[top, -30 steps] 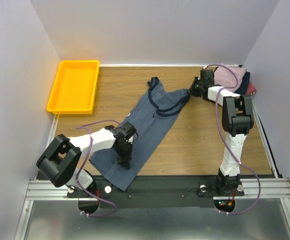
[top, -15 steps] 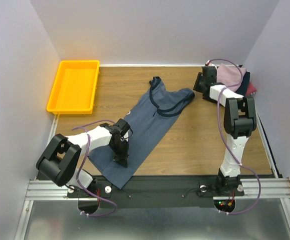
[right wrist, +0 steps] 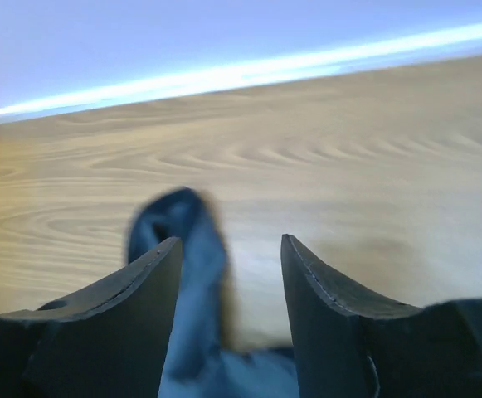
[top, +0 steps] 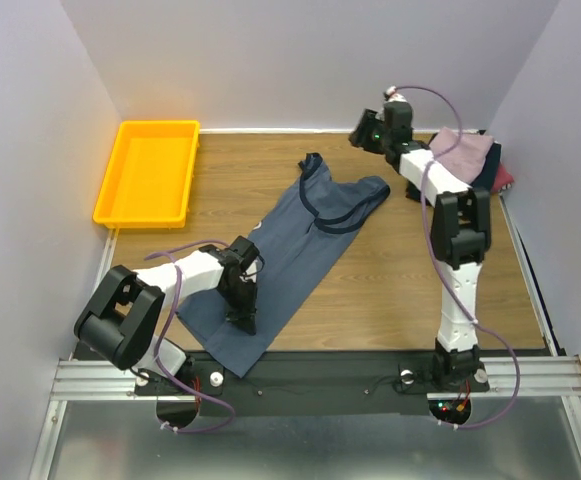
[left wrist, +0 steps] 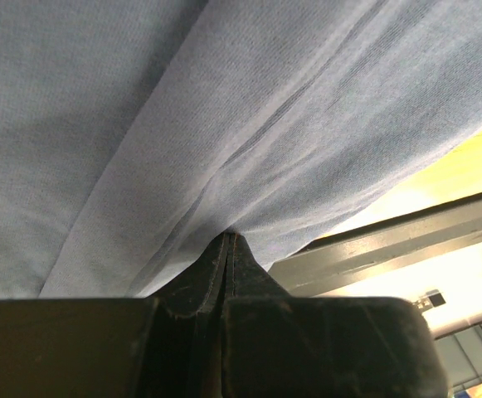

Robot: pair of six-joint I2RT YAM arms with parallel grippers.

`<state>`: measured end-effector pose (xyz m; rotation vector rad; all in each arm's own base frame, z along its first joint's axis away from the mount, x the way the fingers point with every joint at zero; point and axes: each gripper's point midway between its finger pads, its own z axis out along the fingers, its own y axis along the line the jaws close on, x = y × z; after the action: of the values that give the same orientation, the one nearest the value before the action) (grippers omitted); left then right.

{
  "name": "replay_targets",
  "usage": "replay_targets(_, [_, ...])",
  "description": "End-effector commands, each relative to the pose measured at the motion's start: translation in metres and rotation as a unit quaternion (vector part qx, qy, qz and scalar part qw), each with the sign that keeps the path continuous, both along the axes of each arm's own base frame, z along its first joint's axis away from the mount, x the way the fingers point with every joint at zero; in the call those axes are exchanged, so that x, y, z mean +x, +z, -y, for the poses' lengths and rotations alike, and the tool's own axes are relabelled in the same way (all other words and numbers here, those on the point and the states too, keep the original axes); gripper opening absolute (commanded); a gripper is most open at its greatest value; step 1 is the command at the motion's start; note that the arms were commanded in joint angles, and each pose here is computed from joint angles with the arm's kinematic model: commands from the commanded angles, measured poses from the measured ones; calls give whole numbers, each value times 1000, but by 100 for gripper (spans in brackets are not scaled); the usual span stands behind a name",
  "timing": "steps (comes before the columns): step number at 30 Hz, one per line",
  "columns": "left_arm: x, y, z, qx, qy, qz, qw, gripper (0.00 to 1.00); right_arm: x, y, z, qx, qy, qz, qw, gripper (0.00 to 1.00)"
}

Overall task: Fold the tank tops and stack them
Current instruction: Fold the tank top

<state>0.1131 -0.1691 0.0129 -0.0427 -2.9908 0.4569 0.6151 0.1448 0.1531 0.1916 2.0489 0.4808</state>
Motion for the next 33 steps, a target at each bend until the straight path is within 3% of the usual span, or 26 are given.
replay_targets(1, [2, -10, -17, 42, -15, 11, 999, 0, 17, -9, -65, 41, 66, 8, 997, 61])
replay_targets(4, [4, -9, -16, 38, -16, 14, 999, 0, 25, -36, -90, 22, 80, 7, 997, 74])
replay_targets(6, [4, -9, -16, 38, -18, 13, 999, 0, 36, -28, -102, 24, 85, 26, 996, 79])
replay_targets(12, [8, -7, -14, 33, -18, 19, 999, 0, 54, -62, -117, 48, 79, 17, 996, 82])
replay_targets(15, [10, -5, -13, 31, -15, 21, 999, 0, 54, -69, -117, 45, 73, 11, 996, 70])
replay_targets(17, [10, -6, -13, 32, -15, 22, 999, 0, 53, -73, -115, 42, 66, 7, 997, 58])
replay_targets(19, [11, -6, -13, 32, -16, 23, 999, 0, 50, -73, -112, 36, 59, 5, 998, 38])
replay_targets(23, [10, -7, -14, 33, -14, 23, 999, 0, 44, -58, -106, 31, 52, 19, 998, 17])
replay_targets(25, [9, -8, -14, 32, -12, 21, 999, 0, 41, -31, -102, 32, 43, 44, 998, 10])
replay_targets(27, [10, -8, -12, 28, -11, 21, 999, 0, 30, -36, -98, 32, 37, 50, 998, 9])
replay_targets(29, [11, -8, -11, 26, -10, 22, 999, 0, 25, 2, -92, 42, 25, 93, 994, 7])
replay_targets(31, [12, -7, -10, 24, -11, 23, 999, 0, 10, -6, -85, 41, 16, 88, 995, 7])
replay_targets(33, [15, -5, -8, 22, -12, 27, 999, 0, 2, 22, -84, 61, 12, 121, 991, 6])
